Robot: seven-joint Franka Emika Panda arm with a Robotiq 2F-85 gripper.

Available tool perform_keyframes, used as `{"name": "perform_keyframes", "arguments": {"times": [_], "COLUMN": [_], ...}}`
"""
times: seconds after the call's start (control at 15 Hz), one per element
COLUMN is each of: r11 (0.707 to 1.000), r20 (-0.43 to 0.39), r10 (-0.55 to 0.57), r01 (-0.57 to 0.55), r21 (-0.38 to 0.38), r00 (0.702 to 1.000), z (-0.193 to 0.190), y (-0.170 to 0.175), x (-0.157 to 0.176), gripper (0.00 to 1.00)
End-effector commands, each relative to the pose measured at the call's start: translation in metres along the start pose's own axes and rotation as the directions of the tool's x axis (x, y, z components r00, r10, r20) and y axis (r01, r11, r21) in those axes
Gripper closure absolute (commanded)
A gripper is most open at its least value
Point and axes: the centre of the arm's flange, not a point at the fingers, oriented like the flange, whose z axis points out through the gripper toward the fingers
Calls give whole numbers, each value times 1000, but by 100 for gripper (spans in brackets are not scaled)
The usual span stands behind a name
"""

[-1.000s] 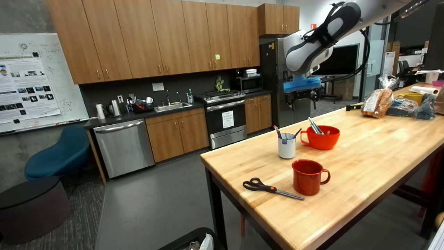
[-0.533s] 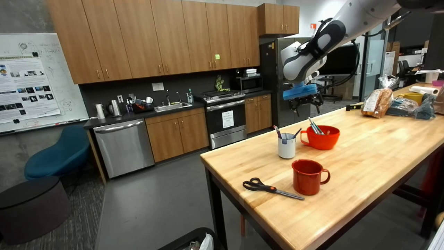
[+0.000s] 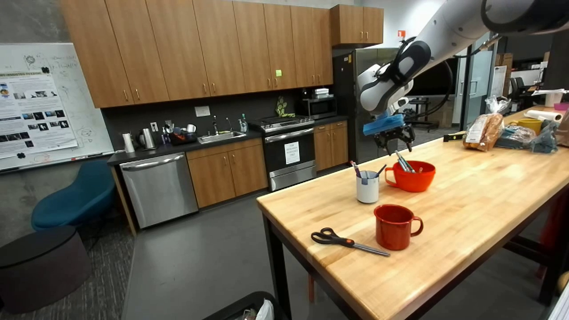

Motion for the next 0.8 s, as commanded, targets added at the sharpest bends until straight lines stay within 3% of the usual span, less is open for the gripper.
{"name": "perform_keyframes", "arguments": {"times": [0.0,0.4,0.73], "r11": [999,998,999], "r20": [4,10,1], "r10": [19,15,12], "r01": [-18,-15,-12], "r21": [-38,-56,-39], "r00": [1000,1000,1000], "z": [-5,-9,-26], "y": [-6,-6,1], "x": [6,5,4], "gripper": [52,98,98]}}
